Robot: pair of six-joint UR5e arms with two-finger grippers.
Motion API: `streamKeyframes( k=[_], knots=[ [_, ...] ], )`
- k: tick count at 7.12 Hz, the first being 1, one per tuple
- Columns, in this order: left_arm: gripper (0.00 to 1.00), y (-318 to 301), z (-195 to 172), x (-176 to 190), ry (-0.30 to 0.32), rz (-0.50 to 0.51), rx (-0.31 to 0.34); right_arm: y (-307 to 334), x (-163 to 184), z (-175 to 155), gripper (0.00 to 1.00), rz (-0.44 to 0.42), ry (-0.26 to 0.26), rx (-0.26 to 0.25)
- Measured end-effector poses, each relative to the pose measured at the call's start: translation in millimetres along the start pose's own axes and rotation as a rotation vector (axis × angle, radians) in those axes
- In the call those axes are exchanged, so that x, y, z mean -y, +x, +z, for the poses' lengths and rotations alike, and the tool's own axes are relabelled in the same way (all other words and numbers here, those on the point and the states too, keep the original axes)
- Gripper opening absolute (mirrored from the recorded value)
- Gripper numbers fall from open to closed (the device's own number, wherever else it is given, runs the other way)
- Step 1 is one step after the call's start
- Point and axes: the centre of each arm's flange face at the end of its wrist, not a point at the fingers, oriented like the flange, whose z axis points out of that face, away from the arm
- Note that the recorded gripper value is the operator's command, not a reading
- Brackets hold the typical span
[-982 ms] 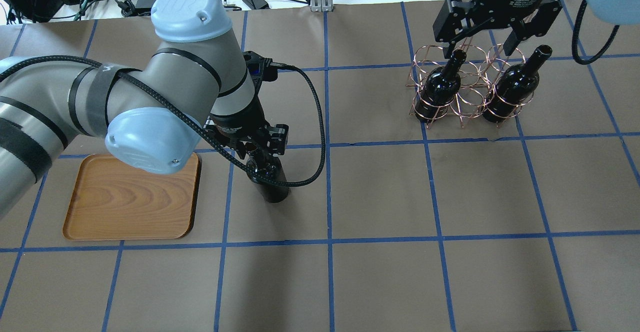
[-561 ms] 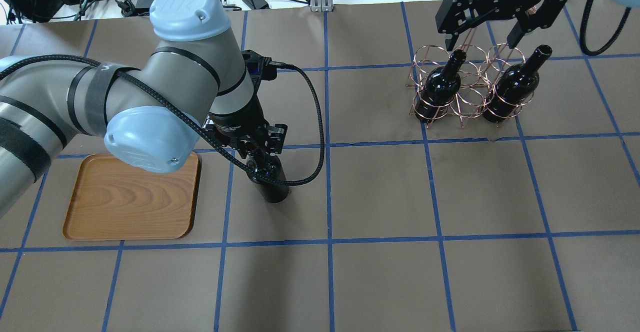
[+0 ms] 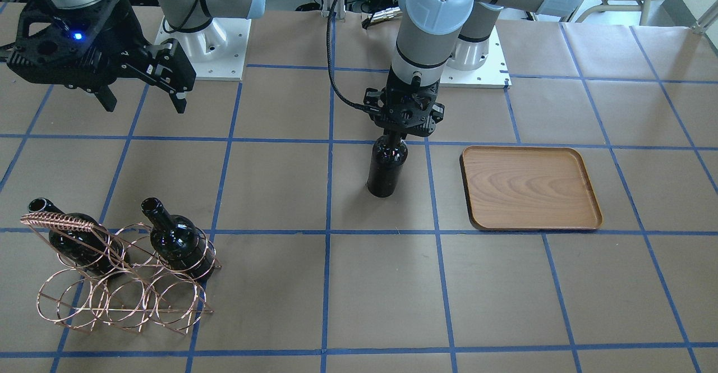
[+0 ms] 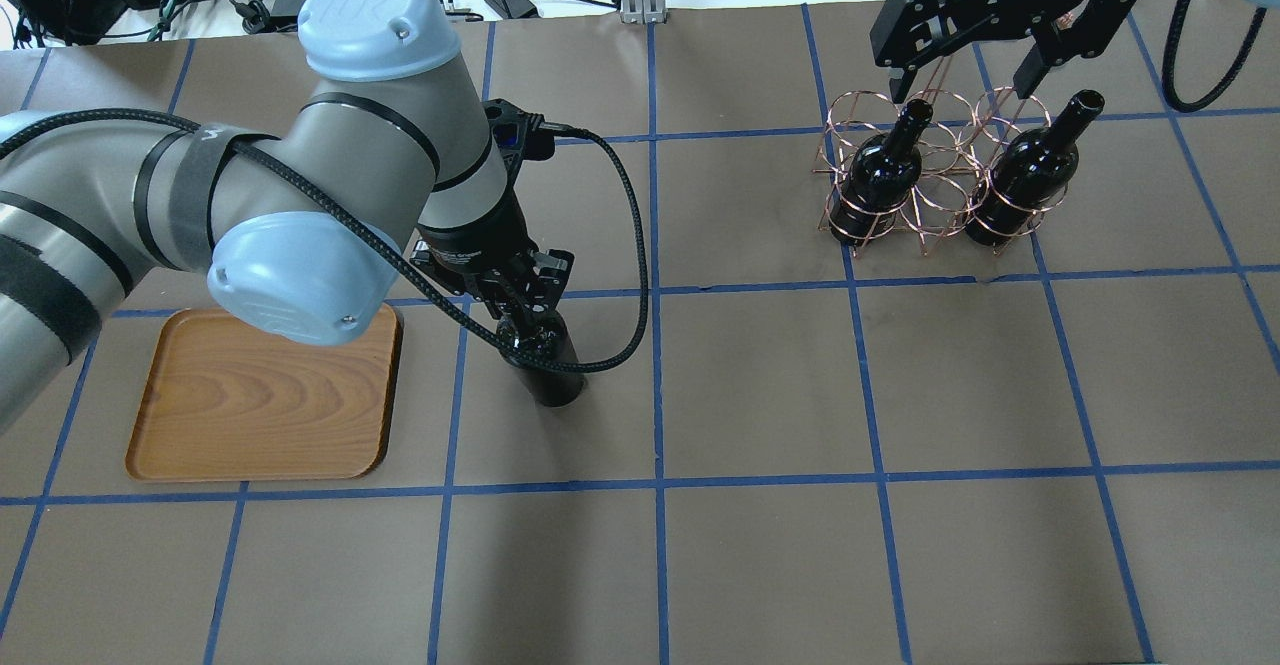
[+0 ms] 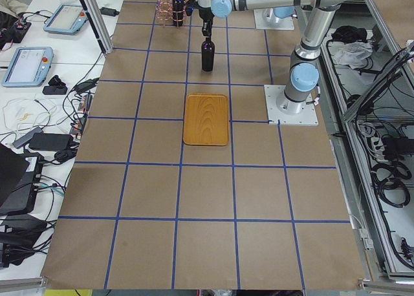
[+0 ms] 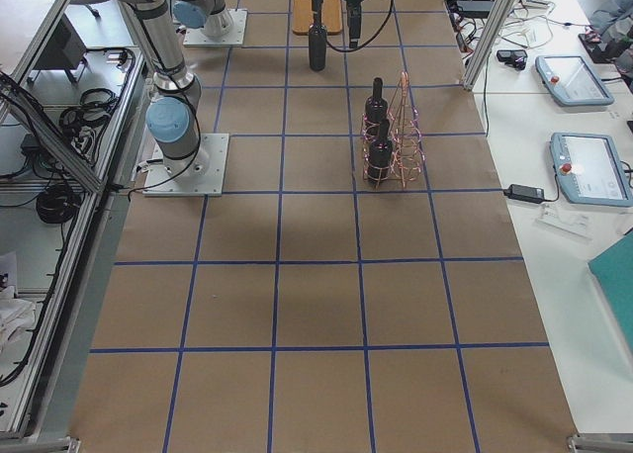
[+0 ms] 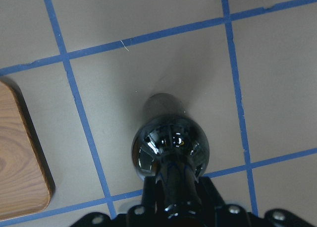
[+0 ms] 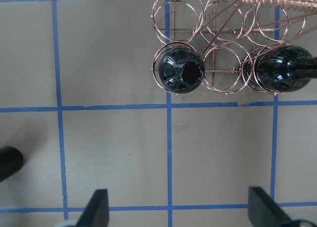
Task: Take wine from basket and place on tray
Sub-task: 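Lift the bottle with the left gripper and move it over the wooden tray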
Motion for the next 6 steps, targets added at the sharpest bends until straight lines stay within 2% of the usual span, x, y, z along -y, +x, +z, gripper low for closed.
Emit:
streamKeyframes(
  k=[1,3,4,6],
  knots=[
    [0.0,-2.2,-4.7,0.8,0.006,0.015,0.002,0.2,-0.4,-0.4,1.0,0.0,0.0,-0.002],
    [0.0,-26.3,-29.8,6.7,0.038,-0.008,0.048,0.5,-0.8,0.2,1.0,-0.001,-0.001,-0.004],
    [0.0,-54.9,-46.3,9.5,0.051,-0.026,0.069,0.7,-0.9,0.5,1.0,-0.001,-0.002,-0.004],
    [0.0,-127.8,-67.5,7.5,0.05,0.0,0.126,0.5,-1.7,0.3,1.0,-0.001,-0.003,-0.004]
  ],
)
